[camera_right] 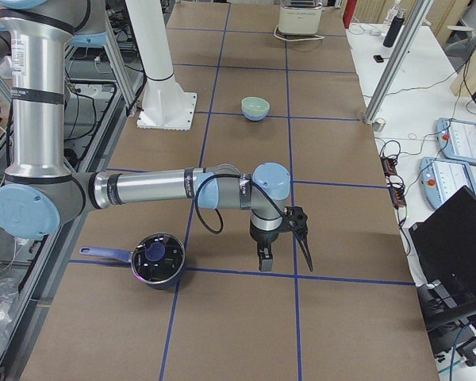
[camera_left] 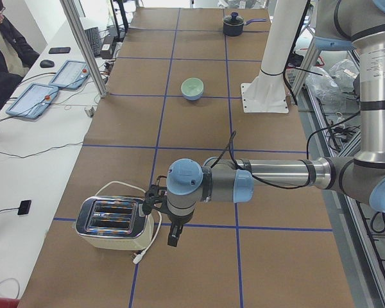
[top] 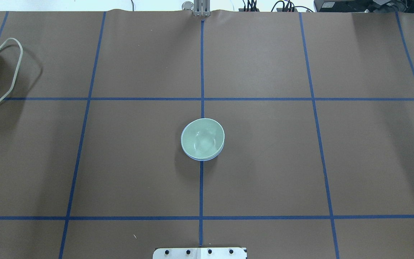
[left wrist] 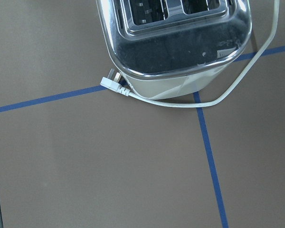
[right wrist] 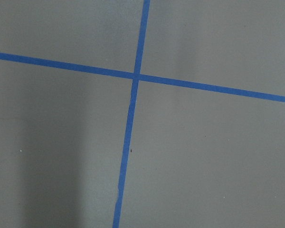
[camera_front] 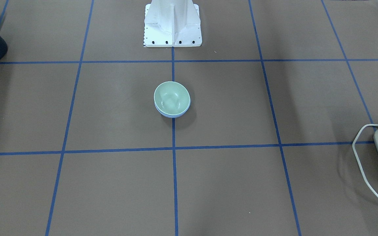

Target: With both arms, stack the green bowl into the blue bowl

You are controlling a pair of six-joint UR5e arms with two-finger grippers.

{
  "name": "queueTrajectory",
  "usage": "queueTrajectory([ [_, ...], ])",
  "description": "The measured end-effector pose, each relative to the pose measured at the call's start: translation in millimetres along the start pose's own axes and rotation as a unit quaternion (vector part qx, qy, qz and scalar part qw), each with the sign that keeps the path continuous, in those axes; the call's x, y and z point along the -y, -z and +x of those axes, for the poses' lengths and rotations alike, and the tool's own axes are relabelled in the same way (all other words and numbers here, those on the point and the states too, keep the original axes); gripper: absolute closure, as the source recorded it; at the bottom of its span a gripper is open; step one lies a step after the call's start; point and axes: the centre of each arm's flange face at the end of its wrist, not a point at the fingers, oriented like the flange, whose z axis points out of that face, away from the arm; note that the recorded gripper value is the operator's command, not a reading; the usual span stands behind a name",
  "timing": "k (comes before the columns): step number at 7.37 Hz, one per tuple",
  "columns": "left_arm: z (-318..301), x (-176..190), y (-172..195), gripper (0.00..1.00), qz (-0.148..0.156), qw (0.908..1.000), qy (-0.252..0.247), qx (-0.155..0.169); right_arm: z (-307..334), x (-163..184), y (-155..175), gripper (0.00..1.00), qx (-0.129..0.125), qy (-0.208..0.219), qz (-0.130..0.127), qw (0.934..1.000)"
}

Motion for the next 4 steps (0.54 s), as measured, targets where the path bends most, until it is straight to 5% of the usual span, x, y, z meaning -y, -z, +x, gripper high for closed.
queueTrajectory([
  [4, -0.6, -1.0, -0.6, 0.02, -0.001, 1.0000, 0.001, 0.000, 0.4, -0.1, -1.1, 0.00, 0.001, -0.001, -0.001, 1.0000],
])
